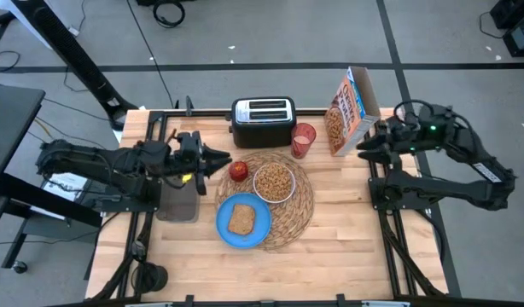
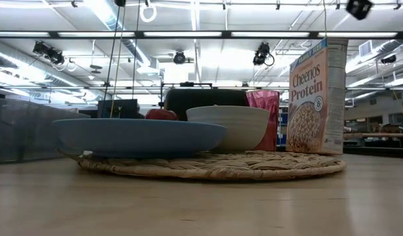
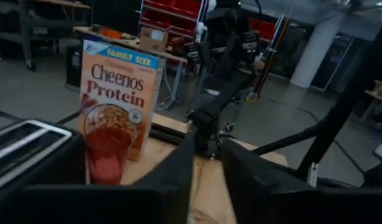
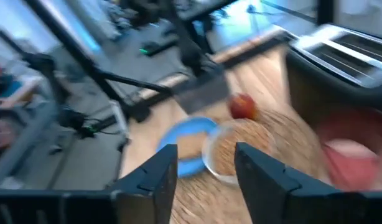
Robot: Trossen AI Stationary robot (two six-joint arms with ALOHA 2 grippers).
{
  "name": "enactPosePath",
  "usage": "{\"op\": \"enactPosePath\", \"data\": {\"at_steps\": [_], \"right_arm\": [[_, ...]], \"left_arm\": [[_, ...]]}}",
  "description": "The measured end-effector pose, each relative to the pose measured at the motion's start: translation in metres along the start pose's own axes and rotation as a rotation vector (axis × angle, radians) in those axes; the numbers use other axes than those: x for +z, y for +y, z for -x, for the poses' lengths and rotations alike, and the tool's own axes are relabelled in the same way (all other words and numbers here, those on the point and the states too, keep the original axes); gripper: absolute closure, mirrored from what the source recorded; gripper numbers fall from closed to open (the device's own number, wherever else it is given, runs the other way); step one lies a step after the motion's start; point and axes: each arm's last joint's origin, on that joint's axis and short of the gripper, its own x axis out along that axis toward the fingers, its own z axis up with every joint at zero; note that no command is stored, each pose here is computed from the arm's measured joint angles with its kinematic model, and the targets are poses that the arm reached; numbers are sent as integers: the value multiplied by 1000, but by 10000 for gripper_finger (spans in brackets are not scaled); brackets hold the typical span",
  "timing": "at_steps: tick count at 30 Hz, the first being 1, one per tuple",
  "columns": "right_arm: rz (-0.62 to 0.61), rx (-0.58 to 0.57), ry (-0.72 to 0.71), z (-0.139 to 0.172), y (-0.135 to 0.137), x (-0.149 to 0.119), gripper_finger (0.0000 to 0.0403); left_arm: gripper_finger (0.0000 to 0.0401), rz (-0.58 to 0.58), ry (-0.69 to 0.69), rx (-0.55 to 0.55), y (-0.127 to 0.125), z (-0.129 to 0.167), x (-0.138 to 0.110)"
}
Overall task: Arrange a breakfast setting
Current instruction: Adjust the white bowl on the brown woven mat
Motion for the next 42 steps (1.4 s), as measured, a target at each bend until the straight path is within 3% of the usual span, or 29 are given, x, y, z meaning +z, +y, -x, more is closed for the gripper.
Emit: {"op": "enactPosePath", "data": {"at_steps": [5, 10, 17, 21, 25, 35, 42], "right_arm": [[49, 151, -70, -28, -2, 20, 274], [98, 257, -82, -53, 8, 30, 311], [120, 327, -11, -90, 33, 24, 345], [152, 315, 21, -102, 55, 22, 351], [197, 291, 51, -117, 75, 16, 351], [378, 41, 240, -172, 97, -34, 358], [415, -49, 391, -219, 86, -61, 292]], "left_arm": [[391, -120, -37, 102, 17, 3, 9], [378, -70, -53, 155, 22, 3, 11], [375, -101, -45, 137, 22, 3, 11], [378, -135, -7, 48, 19, -1, 7], [378, -142, 48, 24, 18, -11, -2], [378, -172, 153, 43, 17, -34, -25], [378, -173, 149, 6, 10, -30, -25]]}}
